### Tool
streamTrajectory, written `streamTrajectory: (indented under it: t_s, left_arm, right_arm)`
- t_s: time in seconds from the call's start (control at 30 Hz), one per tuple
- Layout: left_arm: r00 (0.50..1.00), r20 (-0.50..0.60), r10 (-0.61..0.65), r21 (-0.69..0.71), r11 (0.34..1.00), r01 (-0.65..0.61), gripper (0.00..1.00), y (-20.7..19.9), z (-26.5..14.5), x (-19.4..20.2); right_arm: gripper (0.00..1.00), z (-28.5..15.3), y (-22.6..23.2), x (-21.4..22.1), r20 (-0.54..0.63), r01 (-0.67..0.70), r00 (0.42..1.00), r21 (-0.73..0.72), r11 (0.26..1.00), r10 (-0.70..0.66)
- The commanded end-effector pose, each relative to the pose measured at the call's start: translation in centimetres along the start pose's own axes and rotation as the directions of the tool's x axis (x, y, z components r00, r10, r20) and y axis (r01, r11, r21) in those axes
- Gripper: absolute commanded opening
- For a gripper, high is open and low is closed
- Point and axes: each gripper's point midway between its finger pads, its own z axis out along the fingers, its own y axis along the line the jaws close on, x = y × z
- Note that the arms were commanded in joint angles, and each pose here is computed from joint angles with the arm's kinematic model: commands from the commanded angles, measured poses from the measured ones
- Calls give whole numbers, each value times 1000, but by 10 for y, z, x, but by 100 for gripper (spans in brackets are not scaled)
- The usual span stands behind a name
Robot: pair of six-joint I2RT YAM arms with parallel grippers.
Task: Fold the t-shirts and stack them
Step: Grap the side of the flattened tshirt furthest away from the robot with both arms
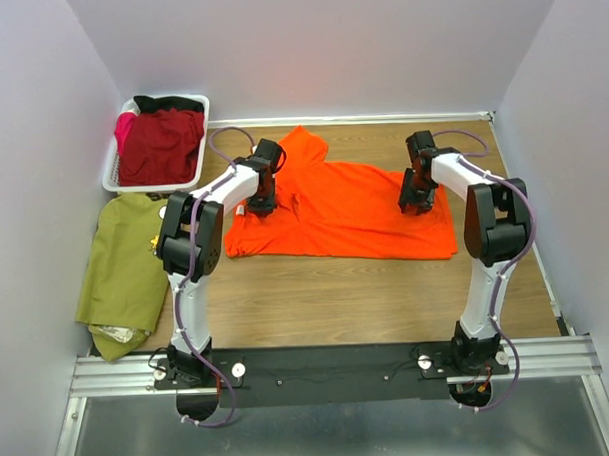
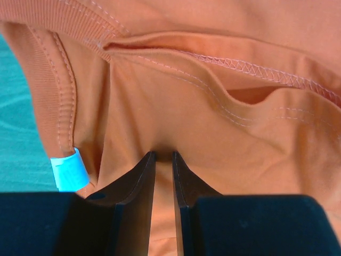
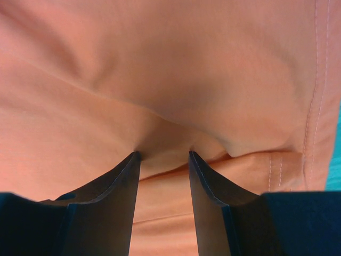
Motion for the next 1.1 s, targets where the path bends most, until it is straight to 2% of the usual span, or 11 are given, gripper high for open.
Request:
streamTrajectory:
  t_s: [0.0,0.07,0.37,0.57,0.73,0.87,0.97,1.0,1.07]
  left_arm:
    - [990,-140,-35,-154,988,13,28,29,5,46]
    - [980,-190,-59,-190,981,22,28,37,4,68]
    - [949,-308,-72,-173,985,19,28,33,-13,128]
    - [932,-357,-66,-175,985,3,28,28,-18,160]
    - [935,-349,-59,-159,987,3,29,24,-30,169]
    - [958,-281,-53,-191,982,-2,28,28,-41,144]
    - [991,-127,-47,-182,983,24,28,20,-60,85]
    - [997,-54,-48,-152,988,39,27,11,-71,56]
    - [999,29,-43,-133,990,47,27,5,-81,26]
  right_arm:
    - [50,5,-18,18,-28,-1,1000,68,998,3]
    - [50,4,-22,24,-37,-1,999,82,997,4]
    - [50,-3,-46,72,-141,19,990,143,989,1]
    - [50,-11,-58,90,-166,31,986,166,986,-3]
    - [50,-17,-60,91,-157,26,988,173,985,1]
    - [50,-26,-54,75,-107,0,994,153,988,17]
    - [50,-41,-45,50,-34,-24,999,121,992,28]
    - [50,-47,-41,42,-9,-31,999,104,994,32]
    - [50,-60,-33,23,43,-41,998,73,996,38]
